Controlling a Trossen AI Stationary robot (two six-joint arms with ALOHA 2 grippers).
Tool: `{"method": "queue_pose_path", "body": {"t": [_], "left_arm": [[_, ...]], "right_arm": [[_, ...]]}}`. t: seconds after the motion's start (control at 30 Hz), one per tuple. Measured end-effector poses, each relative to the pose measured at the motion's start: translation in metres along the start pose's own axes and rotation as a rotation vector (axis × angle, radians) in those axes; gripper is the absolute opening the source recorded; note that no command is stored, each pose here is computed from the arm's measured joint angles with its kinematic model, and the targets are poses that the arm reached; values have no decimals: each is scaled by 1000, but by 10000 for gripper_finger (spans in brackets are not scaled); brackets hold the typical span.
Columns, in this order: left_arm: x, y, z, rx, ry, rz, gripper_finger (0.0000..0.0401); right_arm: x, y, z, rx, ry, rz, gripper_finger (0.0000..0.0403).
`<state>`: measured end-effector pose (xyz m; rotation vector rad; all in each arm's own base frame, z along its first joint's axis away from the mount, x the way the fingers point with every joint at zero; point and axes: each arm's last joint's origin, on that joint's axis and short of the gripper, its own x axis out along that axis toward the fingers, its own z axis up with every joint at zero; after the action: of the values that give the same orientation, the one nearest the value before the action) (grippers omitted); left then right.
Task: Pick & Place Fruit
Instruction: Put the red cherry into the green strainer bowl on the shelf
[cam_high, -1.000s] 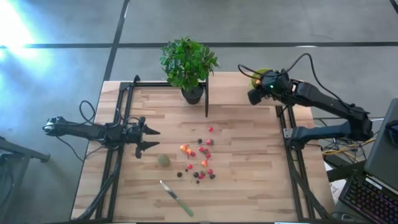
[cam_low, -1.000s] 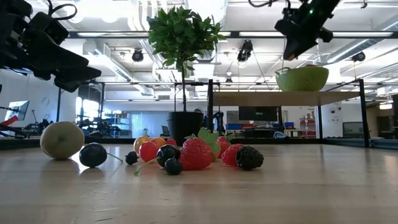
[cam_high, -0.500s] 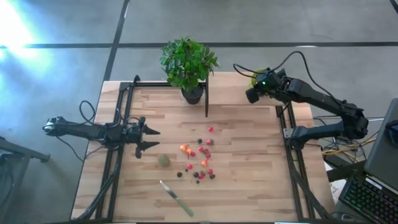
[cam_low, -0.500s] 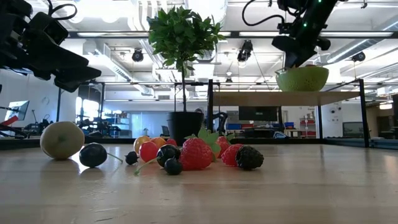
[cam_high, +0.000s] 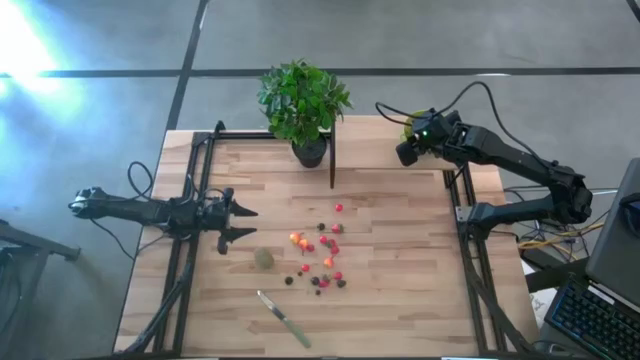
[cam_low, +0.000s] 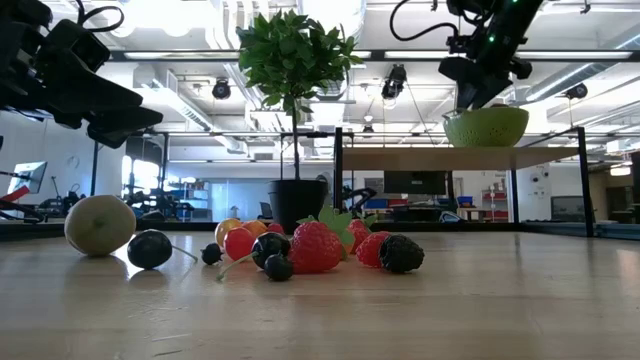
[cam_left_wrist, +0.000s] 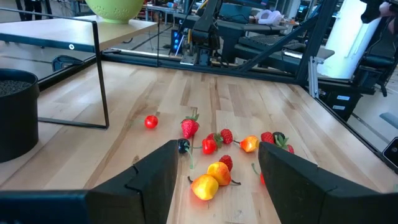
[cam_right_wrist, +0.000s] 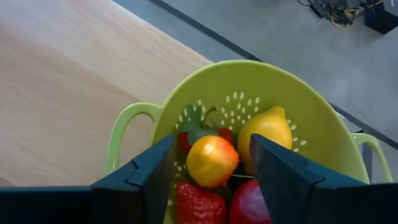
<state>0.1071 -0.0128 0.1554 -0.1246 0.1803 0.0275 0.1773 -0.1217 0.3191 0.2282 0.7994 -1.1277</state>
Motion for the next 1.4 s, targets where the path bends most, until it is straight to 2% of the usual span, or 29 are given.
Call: {"method": "queue_pose_path", "body": {"t": [0.13, 0.27, 0.53, 0.8, 1.07, 1.4], "left_arm": [[0, 0, 0, 0, 0, 0, 229], [0, 0, 0, 0, 0, 0, 229], [0, 0, 0, 0, 0, 0, 229], [0, 0, 0, 0, 0, 0, 229], [0, 0, 0, 0, 0, 0, 229], [0, 0, 0, 0, 0, 0, 229]], "right_arm": [[-7, -1, 7, -27, -28, 10, 220], [-17, 2, 14, -31, -56, 70, 223], [-41, 21, 18, -79, -124, 194, 200], [-66, 50, 19, -109, -264, 360, 175], [-88, 75, 9, -167, -350, 500, 156], [-92, 96, -4, -178, -444, 597, 137]]}}
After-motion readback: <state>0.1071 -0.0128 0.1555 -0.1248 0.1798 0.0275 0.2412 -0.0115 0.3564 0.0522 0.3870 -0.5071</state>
